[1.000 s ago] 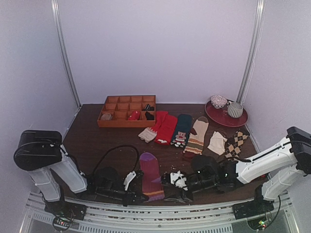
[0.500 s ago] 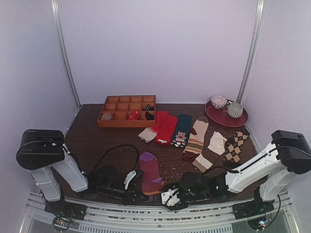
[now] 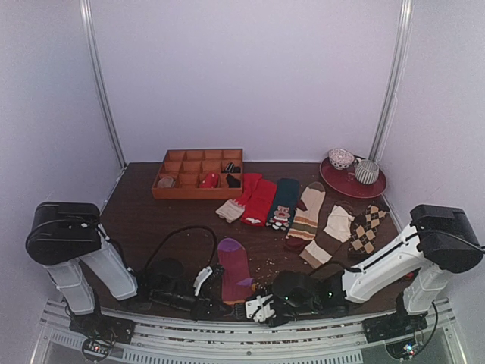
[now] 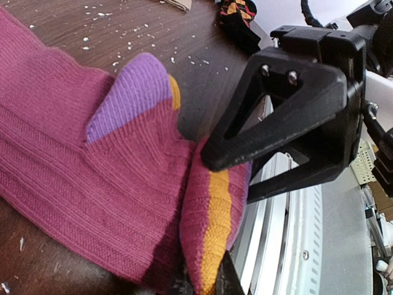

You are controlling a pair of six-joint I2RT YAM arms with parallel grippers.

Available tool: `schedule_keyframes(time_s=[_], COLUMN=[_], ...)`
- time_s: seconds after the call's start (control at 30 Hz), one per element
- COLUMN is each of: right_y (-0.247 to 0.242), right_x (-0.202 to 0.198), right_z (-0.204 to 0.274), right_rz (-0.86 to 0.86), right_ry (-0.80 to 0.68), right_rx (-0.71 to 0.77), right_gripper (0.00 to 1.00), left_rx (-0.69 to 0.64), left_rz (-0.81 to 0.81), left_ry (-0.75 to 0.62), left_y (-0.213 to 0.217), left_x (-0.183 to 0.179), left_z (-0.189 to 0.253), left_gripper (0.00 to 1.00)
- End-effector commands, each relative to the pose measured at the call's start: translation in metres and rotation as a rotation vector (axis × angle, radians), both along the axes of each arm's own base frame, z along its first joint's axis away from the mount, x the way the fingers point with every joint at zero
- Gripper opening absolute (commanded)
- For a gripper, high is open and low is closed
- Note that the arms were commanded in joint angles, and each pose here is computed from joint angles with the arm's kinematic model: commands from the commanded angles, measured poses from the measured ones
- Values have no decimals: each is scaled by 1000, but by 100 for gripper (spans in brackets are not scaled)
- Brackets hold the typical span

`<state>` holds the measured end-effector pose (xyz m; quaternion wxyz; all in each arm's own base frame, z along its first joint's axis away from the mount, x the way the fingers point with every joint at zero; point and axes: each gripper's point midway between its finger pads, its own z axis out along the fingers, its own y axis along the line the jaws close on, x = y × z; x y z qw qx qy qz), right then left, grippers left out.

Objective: Roll the socks
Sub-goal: Roll a pair of socks at the center of the board.

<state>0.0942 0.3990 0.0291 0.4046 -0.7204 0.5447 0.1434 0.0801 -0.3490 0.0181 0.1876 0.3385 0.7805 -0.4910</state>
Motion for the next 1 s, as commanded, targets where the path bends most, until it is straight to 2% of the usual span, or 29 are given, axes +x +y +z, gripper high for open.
schedule_keyframes(time_s=[0.0, 0.13, 0.23, 0.3, 0.43, 0.53, 0.57, 0.63, 0.7, 0.83, 0.97], right_y=[2, 0, -5, -11, -22, -28, -33, -38, -43, -49, -53], right_x=[-4, -5, -9, -11, -18, -26, -33, -37, -42, -40, -31], right_z=[-11, -30, -39, -45, -45, -42, -44, -47, -55, -67, -75], right_rz=[-5, -34, -63, -88, -122, -151, -158, -208, -254, -351, -417], right_ry=[35, 81, 150, 215, 386, 550, 645, 798, 917, 1108, 1206], right_rx=[-50, -134, -166, -191, -215, -266, -310, -358, -395, -417, -416], right_gripper=[31, 21, 11, 9, 8, 8, 9, 8, 9, 9, 9], left_rx=[352, 342, 331, 335, 339, 307, 286, 235, 177, 63, 1], left_rz=[-35, -36, -26, -9, 63, 130, 146, 168, 174, 139, 57], left_ry=[160, 139, 83, 6, -193, -334, -384, -484, -580, -710, -791], left_y=[61, 59, 55, 54, 55, 56, 55, 53, 49, 47, 38], left_x=[-34, -31, -23, -13, 17, 34, 38, 40, 38, 28, 18], left_z=[-79, -76, -67, -60, -34, -5, 6, 27, 47, 67, 74], left_gripper=[0, 2, 25, 44, 72, 81, 83, 94, 98, 98, 97])
